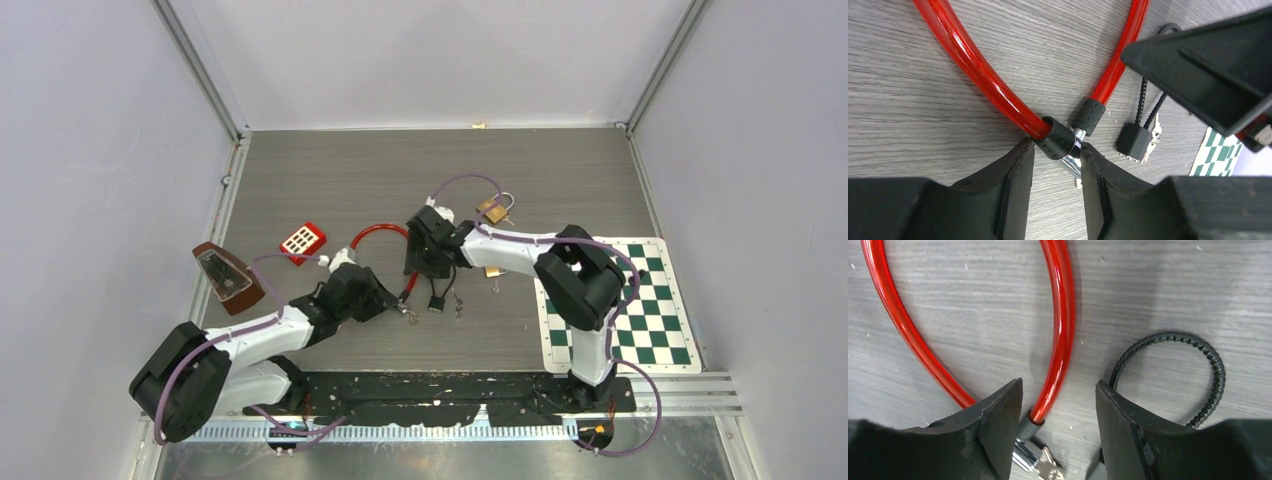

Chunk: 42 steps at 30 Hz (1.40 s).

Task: Lock with the key
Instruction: Lock the lock.

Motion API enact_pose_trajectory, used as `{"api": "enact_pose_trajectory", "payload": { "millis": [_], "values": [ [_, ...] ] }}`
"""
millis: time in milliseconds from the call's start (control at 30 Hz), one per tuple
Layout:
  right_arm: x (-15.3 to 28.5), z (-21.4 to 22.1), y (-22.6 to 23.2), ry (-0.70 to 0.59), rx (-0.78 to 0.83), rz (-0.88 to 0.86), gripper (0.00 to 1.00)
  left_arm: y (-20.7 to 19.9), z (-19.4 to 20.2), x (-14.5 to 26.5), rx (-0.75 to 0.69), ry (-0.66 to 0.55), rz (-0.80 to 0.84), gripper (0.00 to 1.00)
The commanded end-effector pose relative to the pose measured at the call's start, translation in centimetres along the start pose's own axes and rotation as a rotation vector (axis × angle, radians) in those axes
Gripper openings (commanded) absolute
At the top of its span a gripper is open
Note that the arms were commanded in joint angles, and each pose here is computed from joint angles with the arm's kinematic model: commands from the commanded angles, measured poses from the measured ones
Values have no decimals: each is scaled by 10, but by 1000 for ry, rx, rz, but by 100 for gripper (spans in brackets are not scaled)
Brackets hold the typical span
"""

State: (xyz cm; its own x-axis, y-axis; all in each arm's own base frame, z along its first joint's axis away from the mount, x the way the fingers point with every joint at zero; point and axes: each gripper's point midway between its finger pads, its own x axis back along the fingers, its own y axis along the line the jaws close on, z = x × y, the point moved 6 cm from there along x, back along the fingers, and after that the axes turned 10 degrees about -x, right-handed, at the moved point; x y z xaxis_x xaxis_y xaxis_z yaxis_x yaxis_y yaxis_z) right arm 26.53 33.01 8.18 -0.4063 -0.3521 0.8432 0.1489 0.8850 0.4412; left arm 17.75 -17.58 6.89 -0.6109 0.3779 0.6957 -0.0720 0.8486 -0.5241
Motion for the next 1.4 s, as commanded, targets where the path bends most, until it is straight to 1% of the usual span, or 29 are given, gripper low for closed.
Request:
{"api": "enact_pose_trajectory", "payload": {
  "millis": [0,100,133,167,200,233,300,433,533,567,633,767,967,1233,1367],
  "values": [
    [30,-5,2,-33,99,-68,64,12,0,-4,4,-7,-99,38],
    [48,-4,3,-50,160,-155,66,15,1,-5,-2,1,-118,38],
    [49,-3,-2,-64,212,-175,66,14,1,-5,-2,1,-116,38],
    [61,-2,3,-63,241,-232,66,14,0,-6,-1,0,-114,38],
    [61,2,-3,-71,302,-266,66,13,0,-6,-1,0,-112,38],
    [72,5,1,-61,342,-334,66,12,-1,-6,-1,0,-112,38],
    [80,13,-1,-46,447,-420,66,11,-1,-6,-3,2,-114,38],
    [81,35,0,-5,662,-466,62,11,-2,-6,-1,2,-117,39],
    [73,58,5,36,767,-445,58,11,-2,-6,0,3,-122,40],
    [71,64,6,40,798,-443,54,11,-2,-6,1,4,-122,41],
    [64,72,5,52,818,-435,50,10,-2,-6,2,6,-122,41],
    [57,75,0,28,831,-446,47,11,-1,-7,3,17,-129,41],
    [54,71,1,-14,864,-439,45,13,1,-7,-1,26,-135,41],
    [39,81,-3,21,902,-414,41,14,1,-6,-7,25,-140,42],
    [39,79,-2,5,889,-402,41,14,1,-6,-9,26,-142,42]
  ]
}}
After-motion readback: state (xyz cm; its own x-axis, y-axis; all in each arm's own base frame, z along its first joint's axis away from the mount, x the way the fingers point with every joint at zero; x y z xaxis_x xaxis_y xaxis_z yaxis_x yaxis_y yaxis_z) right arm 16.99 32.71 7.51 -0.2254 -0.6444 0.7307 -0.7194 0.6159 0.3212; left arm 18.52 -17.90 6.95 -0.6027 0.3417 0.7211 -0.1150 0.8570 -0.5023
